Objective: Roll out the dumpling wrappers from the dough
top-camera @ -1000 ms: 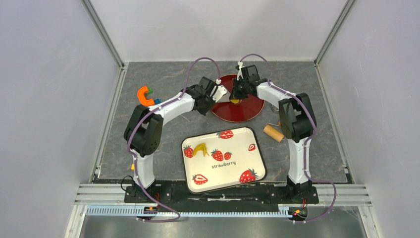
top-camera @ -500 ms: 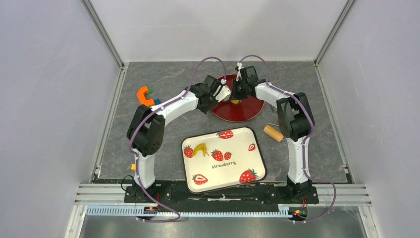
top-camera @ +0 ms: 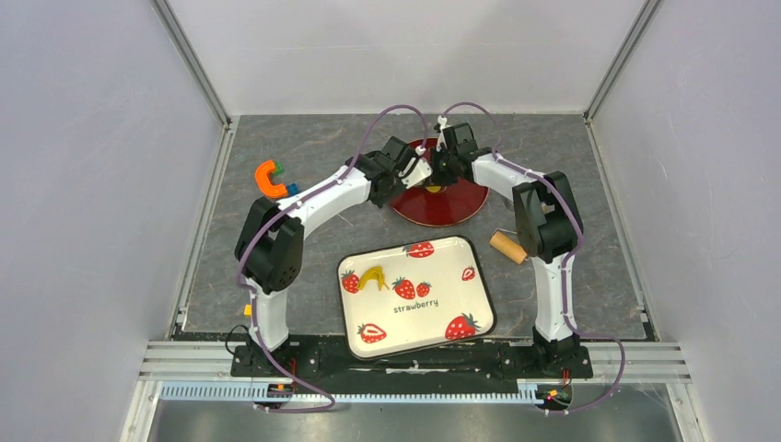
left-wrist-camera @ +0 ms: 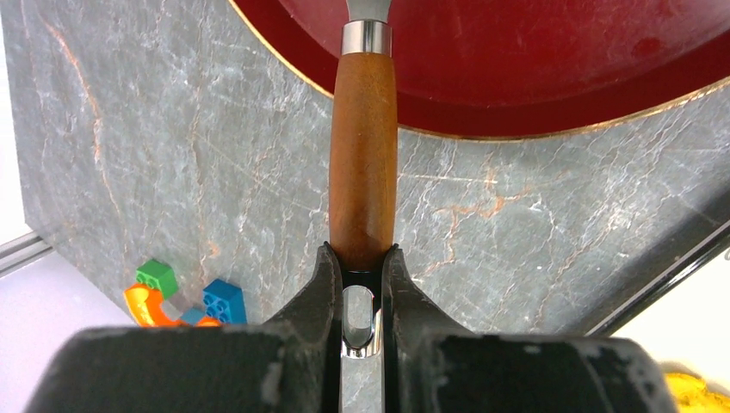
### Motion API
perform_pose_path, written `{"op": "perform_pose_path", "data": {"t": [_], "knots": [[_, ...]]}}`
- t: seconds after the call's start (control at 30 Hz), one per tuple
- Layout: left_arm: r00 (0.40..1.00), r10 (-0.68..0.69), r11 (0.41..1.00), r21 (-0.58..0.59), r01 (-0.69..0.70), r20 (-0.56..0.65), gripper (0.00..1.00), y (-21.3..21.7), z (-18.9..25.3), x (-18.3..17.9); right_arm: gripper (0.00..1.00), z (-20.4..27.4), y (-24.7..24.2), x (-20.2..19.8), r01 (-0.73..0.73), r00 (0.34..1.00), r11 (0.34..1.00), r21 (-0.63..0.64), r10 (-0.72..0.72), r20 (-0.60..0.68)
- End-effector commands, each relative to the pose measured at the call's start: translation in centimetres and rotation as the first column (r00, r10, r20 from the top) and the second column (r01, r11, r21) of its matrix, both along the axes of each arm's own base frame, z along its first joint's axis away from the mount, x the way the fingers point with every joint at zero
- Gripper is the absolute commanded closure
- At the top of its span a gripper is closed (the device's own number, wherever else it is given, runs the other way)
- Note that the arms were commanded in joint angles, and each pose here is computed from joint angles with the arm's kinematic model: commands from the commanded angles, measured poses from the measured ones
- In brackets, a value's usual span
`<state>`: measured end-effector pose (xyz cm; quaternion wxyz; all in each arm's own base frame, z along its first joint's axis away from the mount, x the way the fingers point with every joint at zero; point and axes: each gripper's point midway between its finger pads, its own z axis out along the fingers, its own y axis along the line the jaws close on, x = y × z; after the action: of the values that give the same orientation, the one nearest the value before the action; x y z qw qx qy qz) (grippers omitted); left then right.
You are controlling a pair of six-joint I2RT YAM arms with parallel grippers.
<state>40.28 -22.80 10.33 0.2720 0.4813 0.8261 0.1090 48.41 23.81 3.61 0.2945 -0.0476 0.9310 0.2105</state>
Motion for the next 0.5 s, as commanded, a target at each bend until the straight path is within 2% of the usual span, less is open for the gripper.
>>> {"op": "perform_pose_path", "data": {"t": [0.0, 0.1, 0.3, 0.37, 0.4, 0.47], "knots": [[0.985, 0.065, 0.997, 0.034, -0.071, 0.161, 0.98, 3.1, 6.6, 0.4, 1.0, -0.3, -0.5, 0.6, 0.012, 1.0, 1.0, -0.021, -0.012, 0.006], [0.979, 0.099, 0.993, 0.045, -0.109, 0.18, 0.98, 4.2, 7.0, -0.1, 1.0, 0.8, 0.0, 0.7, 0.007, 1.0, 1.0, 0.012, -0.007, 0.016], [0.966, 0.191, 0.981, -0.075, -0.18, 0.177, 0.98, 5.5, 7.9, -1.0, 0.92, 2.8, 0.7, 0.6, -0.003, 0.999, 0.998, 0.068, 0.0, 0.045], [0.963, 0.221, 0.971, -0.133, -0.201, 0.153, 0.98, 5.7, 7.9, -1.3, 0.84, 3.5, 1.0, 0.5, -0.013, 0.998, 0.996, 0.089, 0.008, 0.056], [0.955, 0.274, 0.941, -0.235, -0.243, 0.109, 0.98, 6.1, 7.9, -1.9, 0.75, 4.5, 1.3, 0.1, -0.025, 0.998, 0.992, 0.12, 0.018, 0.062], [0.943, 0.324, 0.899, -0.335, -0.282, 0.076, 0.98, 6.4, 7.9, -2.2, 0.64, 5.3, 1.4, -0.3, -0.035, 0.997, 0.989, 0.142, 0.025, 0.07]]}}
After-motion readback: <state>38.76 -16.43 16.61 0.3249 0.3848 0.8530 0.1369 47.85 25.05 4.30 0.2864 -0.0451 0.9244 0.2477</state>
